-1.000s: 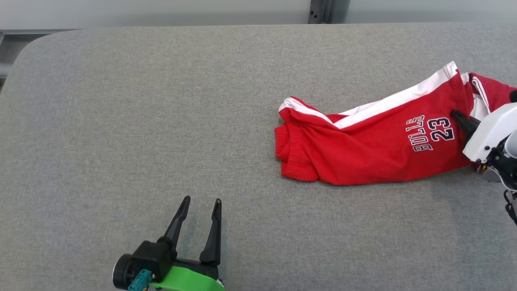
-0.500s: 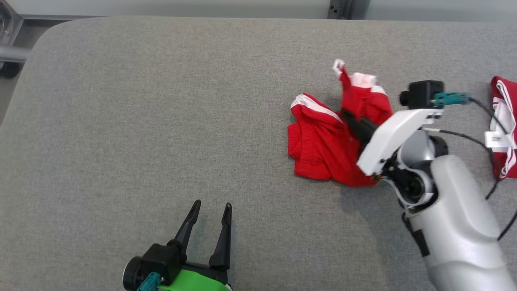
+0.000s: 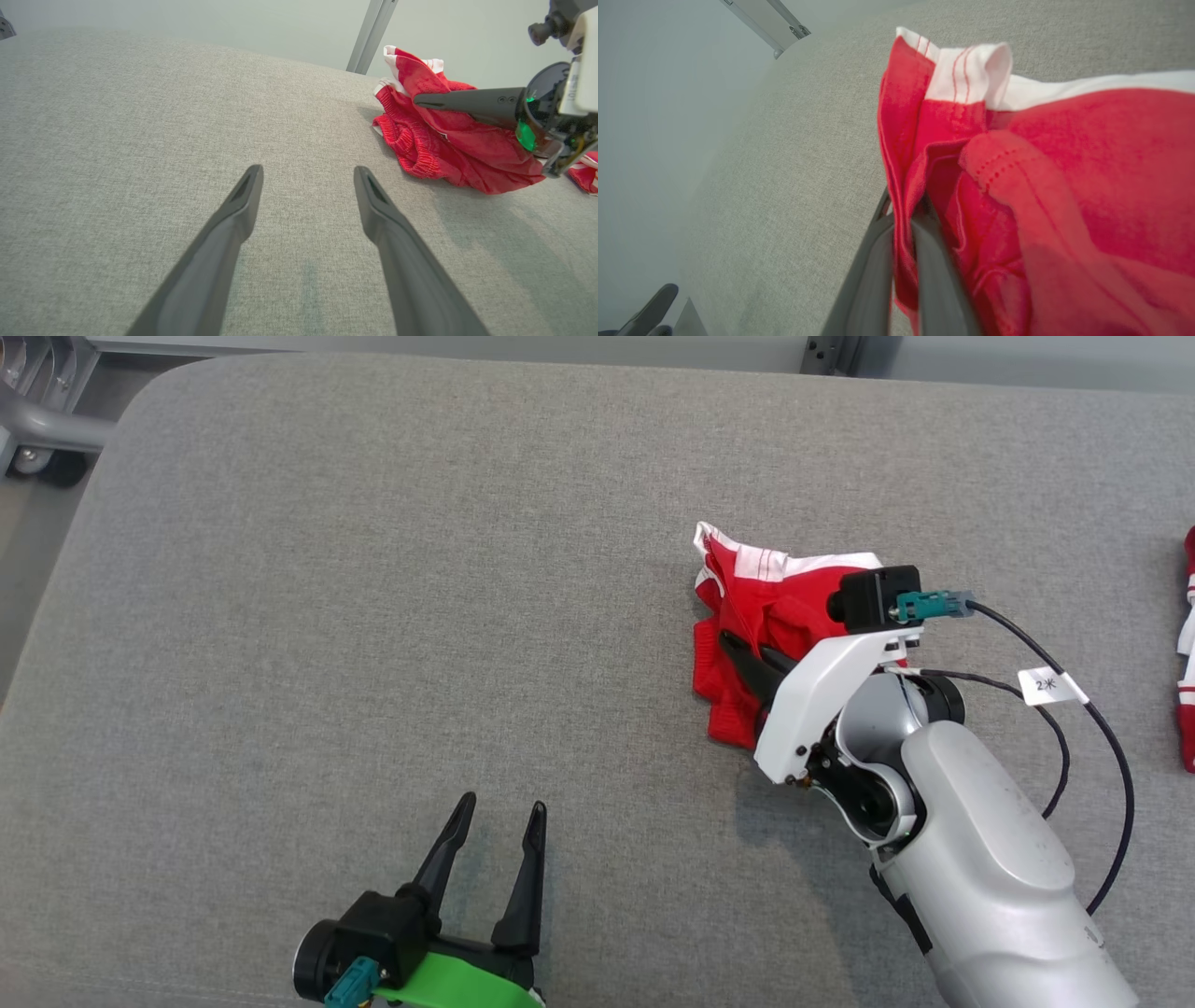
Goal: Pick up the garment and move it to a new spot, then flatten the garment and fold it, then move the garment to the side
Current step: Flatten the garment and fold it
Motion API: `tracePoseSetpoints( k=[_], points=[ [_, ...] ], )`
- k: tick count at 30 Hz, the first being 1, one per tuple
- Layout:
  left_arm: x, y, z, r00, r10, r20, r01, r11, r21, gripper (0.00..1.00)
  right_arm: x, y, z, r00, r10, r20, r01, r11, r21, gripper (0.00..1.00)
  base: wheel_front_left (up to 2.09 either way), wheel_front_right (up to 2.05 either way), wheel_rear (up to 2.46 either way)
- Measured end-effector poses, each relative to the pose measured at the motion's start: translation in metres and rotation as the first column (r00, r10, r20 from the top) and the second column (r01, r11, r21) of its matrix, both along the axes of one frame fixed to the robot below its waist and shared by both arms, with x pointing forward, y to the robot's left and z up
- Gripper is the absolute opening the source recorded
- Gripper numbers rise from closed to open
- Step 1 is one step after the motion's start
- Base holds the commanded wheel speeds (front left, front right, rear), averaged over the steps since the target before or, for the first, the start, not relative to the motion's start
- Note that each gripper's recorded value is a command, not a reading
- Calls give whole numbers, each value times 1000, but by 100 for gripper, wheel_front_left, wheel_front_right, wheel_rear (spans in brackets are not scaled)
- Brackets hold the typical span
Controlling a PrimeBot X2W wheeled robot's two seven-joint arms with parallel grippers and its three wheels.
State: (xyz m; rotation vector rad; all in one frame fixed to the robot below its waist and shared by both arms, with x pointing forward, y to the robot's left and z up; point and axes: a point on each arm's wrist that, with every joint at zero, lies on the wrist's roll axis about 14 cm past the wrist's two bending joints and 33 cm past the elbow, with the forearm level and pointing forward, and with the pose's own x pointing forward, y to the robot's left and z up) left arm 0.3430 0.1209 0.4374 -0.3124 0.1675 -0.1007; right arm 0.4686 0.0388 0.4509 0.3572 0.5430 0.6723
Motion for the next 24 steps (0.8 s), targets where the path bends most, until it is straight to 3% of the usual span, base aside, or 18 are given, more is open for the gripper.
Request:
tracePoseSetpoints(
  k=[5,7,8,13,17,21,24],
  points=[
    [-1,-2,1,1000,-7,3,7,1000,-2,100,2,5,1,1000,4,19,-4,1000,-6,1,0,0,0],
    [-1,-3,1,1000,-9,4,9,1000,-2,100,0,8,1,999,12,30,-11,1000,-6,60,0,0,0],
    [-1,-3,2,1000,-9,5,9,1000,-2,100,-1,10,1,999,15,29,-15,1000,-2,100,0,0,0],
    [-5,-1,1,1000,-3,4,3,1000,-4,100,-15,20,10,998,39,52,-42,998,41,100,0,0,0],
    [-9,1,3,1000,6,8,-6,1000,-4,100,-19,14,33,984,-4,176,-9,997,71,100,0,0,0],
    [-16,6,6,1000,25,16,-25,1000,-4,100,-21,-30,48,935,-115,335,104,993,50,100,0,0,0],
    [-22,5,8,999,25,24,-25,1000,-7,100,-30,-83,43,895,-239,376,239,970,48,100,0,0,0]
  ],
)
